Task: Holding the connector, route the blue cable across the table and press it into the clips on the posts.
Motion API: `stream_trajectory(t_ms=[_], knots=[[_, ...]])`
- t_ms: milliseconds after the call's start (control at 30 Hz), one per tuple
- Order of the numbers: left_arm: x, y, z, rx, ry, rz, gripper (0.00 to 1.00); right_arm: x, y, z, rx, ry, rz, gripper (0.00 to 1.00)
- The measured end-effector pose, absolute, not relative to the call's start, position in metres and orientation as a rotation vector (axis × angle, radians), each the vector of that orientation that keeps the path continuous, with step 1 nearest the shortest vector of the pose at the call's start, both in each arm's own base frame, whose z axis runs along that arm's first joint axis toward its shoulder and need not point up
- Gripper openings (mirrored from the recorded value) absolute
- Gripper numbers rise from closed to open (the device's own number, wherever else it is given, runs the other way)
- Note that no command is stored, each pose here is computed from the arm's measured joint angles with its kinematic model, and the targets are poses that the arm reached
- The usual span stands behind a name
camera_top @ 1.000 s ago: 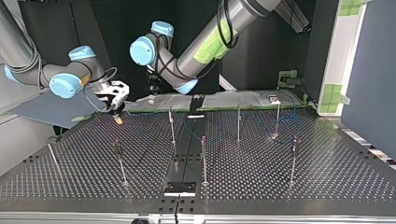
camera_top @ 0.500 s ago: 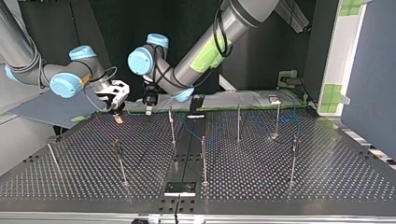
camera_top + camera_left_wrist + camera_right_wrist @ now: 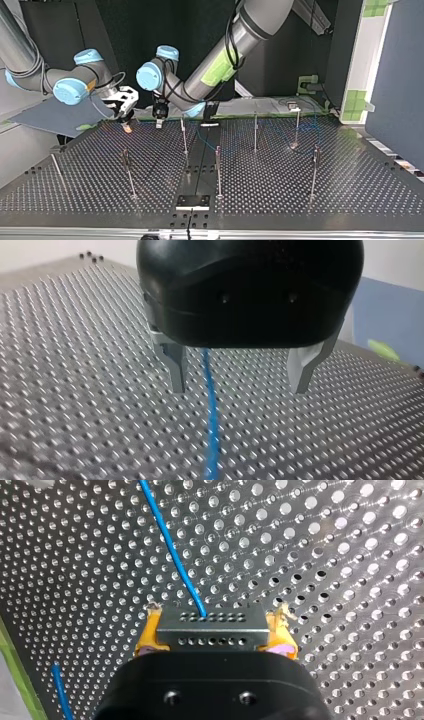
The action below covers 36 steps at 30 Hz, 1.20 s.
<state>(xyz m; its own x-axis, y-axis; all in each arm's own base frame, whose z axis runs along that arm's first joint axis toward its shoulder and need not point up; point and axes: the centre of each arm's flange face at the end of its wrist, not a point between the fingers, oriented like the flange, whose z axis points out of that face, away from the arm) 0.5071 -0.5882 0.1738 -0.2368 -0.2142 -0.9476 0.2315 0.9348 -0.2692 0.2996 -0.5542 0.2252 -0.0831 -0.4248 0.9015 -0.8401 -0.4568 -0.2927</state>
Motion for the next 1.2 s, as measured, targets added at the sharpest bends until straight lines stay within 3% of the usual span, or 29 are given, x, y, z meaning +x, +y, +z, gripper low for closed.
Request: stream_trajectory(t_ms=[333,367,400,533,567,633,667,1200], knots=[[0.518,-0.599,0.147,0.018,1.795,-0.390,0.98,0.299,-0.555,0.225,1.830,-1.367,1.557,0.00],[0.519,-0.600,0.147,0.016,1.792,-0.391,0.88,0.299,-0.555,0.225,1.830,-1.367,1.557,0.00],[0.519,-0.603,0.149,0.014,1.786,-0.392,0.70,0.299,-0.555,0.225,1.830,-1.366,1.556,0.00],[0.522,-0.610,0.161,0.003,1.759,-0.398,0.64,0.299,-0.555,0.225,1.830,-1.366,1.556,0.00],[0.522,-0.611,0.164,-0.001,1.751,-0.400,0.29,0.299,-0.555,0.225,1.830,-1.366,1.557,0.00],[0.525,-0.614,0.173,-0.016,1.733,-0.405,0.24,0.299,-0.555,0.226,1.830,-1.366,1.557,0.00],[0.526,-0.615,0.176,-0.022,1.725,-0.406,0.00,0.299,-0.555,0.226,1.830,-1.365,1.557,0.00],[0.531,-0.611,0.185,-0.097,1.707,-0.390,0.00,0.294,-0.561,0.237,1.806,-1.354,1.566,0.00]])
